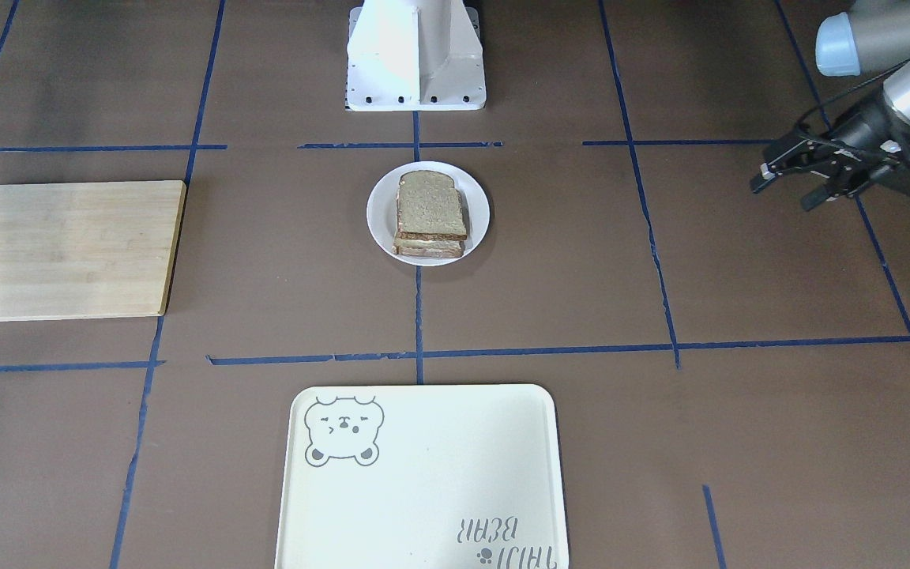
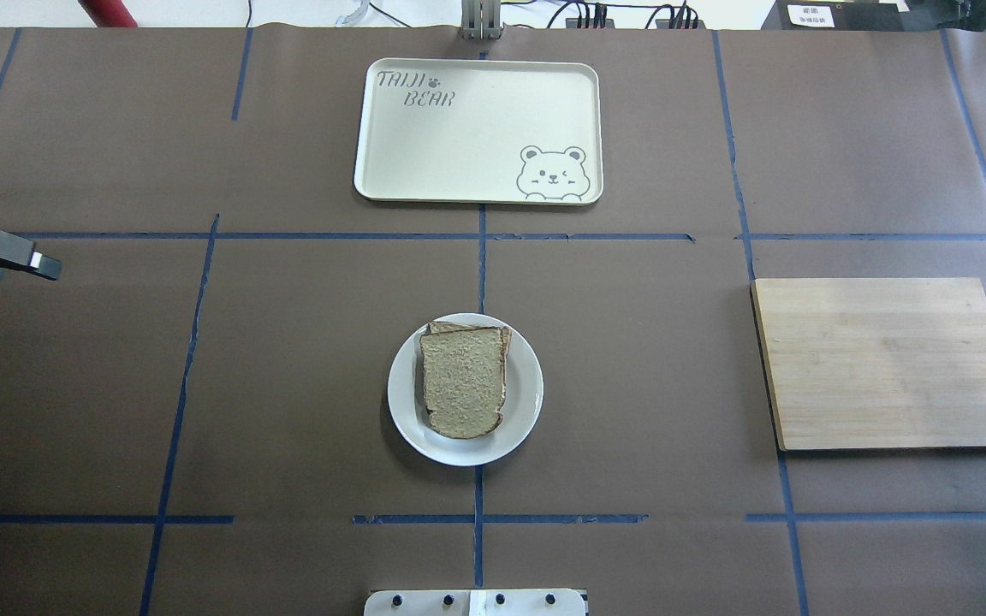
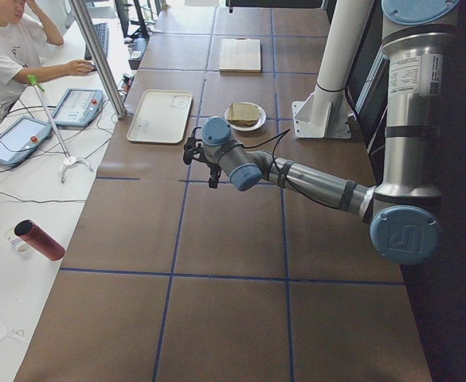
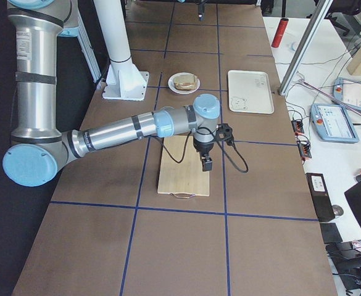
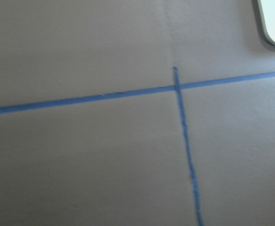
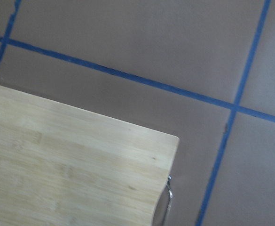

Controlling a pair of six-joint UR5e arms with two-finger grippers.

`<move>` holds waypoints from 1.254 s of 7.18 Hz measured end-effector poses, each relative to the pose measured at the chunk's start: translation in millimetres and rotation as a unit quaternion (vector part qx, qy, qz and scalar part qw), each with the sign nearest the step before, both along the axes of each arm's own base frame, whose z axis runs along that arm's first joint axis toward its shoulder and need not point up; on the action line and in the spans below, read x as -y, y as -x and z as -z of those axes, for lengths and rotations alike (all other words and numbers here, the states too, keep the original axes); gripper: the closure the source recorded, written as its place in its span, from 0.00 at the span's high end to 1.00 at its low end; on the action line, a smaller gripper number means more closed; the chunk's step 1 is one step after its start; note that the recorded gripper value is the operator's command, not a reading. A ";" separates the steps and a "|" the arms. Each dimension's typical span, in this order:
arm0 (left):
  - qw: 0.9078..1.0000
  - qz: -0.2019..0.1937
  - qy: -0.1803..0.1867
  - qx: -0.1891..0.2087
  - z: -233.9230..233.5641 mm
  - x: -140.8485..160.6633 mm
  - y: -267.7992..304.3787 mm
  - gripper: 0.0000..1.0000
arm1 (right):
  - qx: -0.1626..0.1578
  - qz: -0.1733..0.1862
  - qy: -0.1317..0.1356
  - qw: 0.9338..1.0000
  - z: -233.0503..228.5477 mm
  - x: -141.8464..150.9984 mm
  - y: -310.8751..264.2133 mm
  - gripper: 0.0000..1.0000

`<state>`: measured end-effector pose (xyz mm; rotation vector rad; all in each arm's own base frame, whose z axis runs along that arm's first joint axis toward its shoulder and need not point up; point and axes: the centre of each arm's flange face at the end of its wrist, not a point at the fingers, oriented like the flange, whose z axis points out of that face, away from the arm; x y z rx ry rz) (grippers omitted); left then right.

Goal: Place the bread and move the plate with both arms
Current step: 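Reach the left gripper to the white plate rim and grip it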

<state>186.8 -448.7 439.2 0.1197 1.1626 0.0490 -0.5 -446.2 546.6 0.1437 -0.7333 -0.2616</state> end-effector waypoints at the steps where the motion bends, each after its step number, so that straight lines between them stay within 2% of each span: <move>1: 0.999 0.006 0.023 -0.024 26.2 -7.3 -44.5 1.00 | -0.005 0.005 0.001 1.000 -28.0 -26.1 -27.9 1.00; 3: 0.994 0.053 0.063 -0.069 83.4 -38.1 -153.9 1.00 | -0.007 0.005 0.012 1.000 -50.7 -50.5 -44.2 1.00; 5: 0.979 0.111 0.107 -0.135 119.5 -80.4 -241.6 0.99 | -0.007 0.004 0.016 1.000 -54.9 -55.9 -46.0 1.00; 7: 0.958 0.143 0.139 -0.206 102.8 -89.4 -281.6 0.96 | -0.005 0.004 0.017 1.000 -55.3 -56.5 -46.0 1.00; 9: 0.944 0.158 0.141 -0.254 75.0 -97.1 -310.2 0.89 | -0.002 0.003 0.018 1.000 -55.5 -57.6 -45.9 1.00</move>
